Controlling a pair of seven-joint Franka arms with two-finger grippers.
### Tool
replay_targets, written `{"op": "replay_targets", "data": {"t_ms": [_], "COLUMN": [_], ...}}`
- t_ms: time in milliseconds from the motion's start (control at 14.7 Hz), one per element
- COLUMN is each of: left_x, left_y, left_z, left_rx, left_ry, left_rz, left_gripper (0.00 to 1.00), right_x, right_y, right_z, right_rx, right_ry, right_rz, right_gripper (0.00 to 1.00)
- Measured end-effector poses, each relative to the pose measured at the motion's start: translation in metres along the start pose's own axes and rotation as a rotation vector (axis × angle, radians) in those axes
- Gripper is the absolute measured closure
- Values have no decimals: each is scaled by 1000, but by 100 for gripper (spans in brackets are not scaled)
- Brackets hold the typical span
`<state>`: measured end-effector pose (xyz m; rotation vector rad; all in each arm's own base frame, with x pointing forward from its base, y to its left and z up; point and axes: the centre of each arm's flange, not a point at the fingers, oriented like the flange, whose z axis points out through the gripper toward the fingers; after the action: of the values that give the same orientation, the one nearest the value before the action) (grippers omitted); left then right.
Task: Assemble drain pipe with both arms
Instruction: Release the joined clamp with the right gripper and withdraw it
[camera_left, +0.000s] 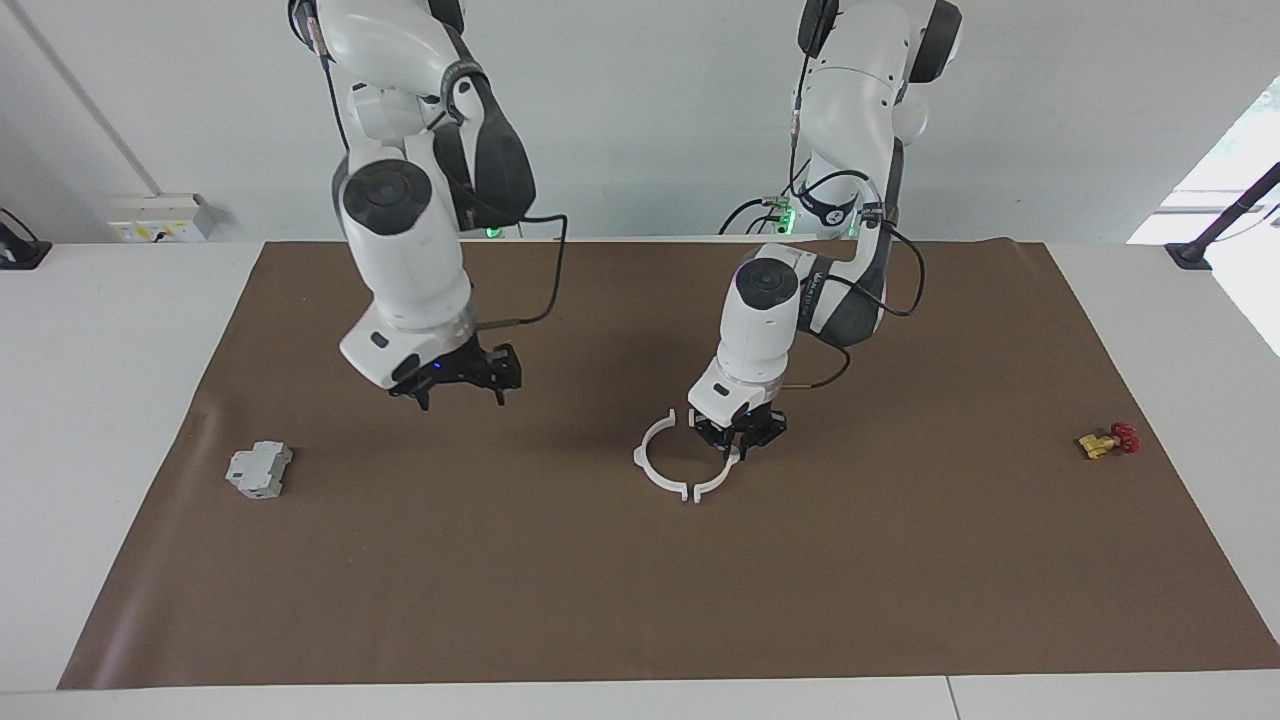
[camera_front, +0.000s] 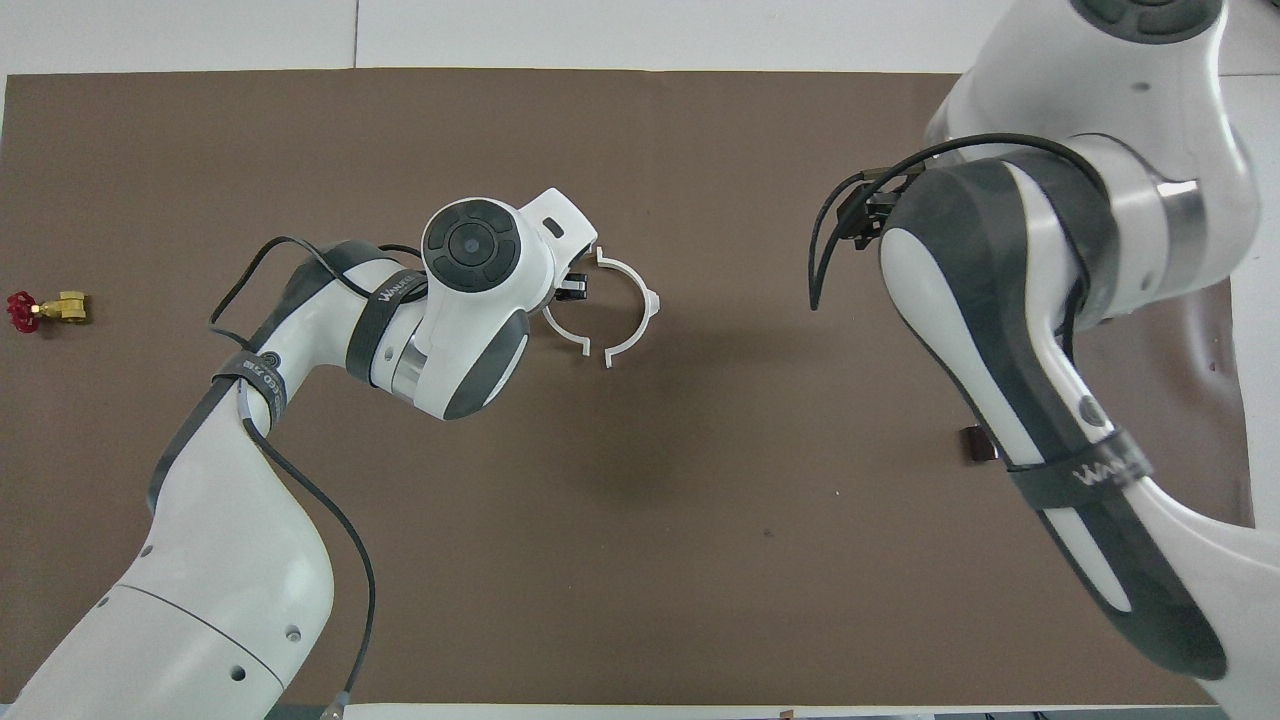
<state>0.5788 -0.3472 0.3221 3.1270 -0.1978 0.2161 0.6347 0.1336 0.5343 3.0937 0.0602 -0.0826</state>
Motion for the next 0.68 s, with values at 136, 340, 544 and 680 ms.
{"op": "replay_targets", "data": {"t_ms": [136,340,544,680], "left_x": [-2,-7,-10,-11], "left_y": [3,2,3,6], "left_z": [3,12,15,15], "left_rx": [1,6,7,6], "left_ry": [-4,-17,-19,-19], "left_rz": [5,8,10,14], "left_gripper": [80,80,80,80], "right_x": [-23,-47,-59,-67], "right_y": [33,65,76,80], "right_z": [-37,-62,-64,-59], "right_rx": [0,2,2,2], "right_ry": [-11,-35,-59,-75], "right_rz": [-5,-37,-61,-73], "right_gripper": [0,0,0,0]}}
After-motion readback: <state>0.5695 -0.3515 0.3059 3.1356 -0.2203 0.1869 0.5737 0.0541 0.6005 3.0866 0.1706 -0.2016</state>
